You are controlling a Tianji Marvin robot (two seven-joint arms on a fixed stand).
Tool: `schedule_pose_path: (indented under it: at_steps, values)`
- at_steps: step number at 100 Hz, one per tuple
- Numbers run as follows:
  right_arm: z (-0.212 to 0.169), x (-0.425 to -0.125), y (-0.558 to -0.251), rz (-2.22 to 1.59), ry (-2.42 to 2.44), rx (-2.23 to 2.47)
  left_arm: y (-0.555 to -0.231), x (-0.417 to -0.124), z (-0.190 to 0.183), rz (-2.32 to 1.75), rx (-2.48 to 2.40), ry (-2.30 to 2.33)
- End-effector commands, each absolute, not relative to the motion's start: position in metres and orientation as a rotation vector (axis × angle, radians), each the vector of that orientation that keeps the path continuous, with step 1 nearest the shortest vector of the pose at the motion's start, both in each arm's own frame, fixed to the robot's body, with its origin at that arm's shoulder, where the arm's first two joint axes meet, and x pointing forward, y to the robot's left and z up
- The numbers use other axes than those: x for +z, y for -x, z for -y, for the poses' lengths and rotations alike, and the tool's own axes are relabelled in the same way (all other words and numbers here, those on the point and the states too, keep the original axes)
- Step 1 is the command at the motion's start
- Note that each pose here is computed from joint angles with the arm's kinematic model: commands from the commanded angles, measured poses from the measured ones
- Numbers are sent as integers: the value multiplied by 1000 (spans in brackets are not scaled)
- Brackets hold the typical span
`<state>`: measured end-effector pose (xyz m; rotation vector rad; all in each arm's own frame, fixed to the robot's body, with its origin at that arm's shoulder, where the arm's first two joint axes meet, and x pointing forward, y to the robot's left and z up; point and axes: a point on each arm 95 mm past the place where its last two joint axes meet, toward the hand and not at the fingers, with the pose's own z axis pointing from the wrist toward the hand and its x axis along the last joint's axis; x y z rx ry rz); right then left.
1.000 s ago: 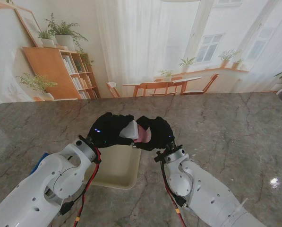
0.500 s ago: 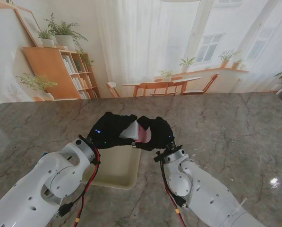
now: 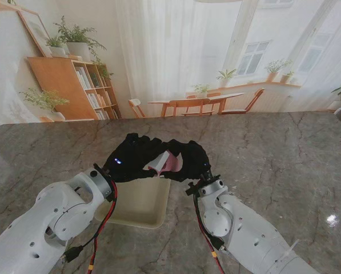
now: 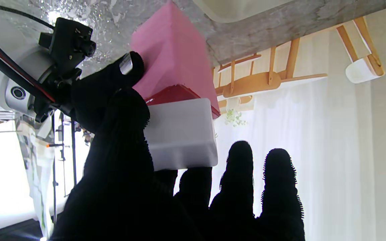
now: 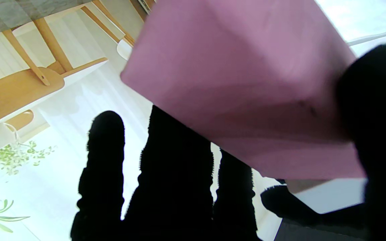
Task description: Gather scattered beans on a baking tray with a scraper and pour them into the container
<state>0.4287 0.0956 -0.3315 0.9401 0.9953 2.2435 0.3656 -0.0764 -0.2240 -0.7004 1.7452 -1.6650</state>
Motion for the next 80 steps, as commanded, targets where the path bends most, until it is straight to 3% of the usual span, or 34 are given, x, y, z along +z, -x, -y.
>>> schedule_pose_path:
  at_steps: [1,27,80]
  values:
    - [-98,-325,-431,-987,-938,2256,-361,-228,78,-1773,-1651,694]
    - [-98,-325,-431,-994,-942,2249,-354,-226,78,-1800,-1590,673]
    - [-98,-323,-430,-1006,-916,2216,-342,-234,91,-1317,-1747,991]
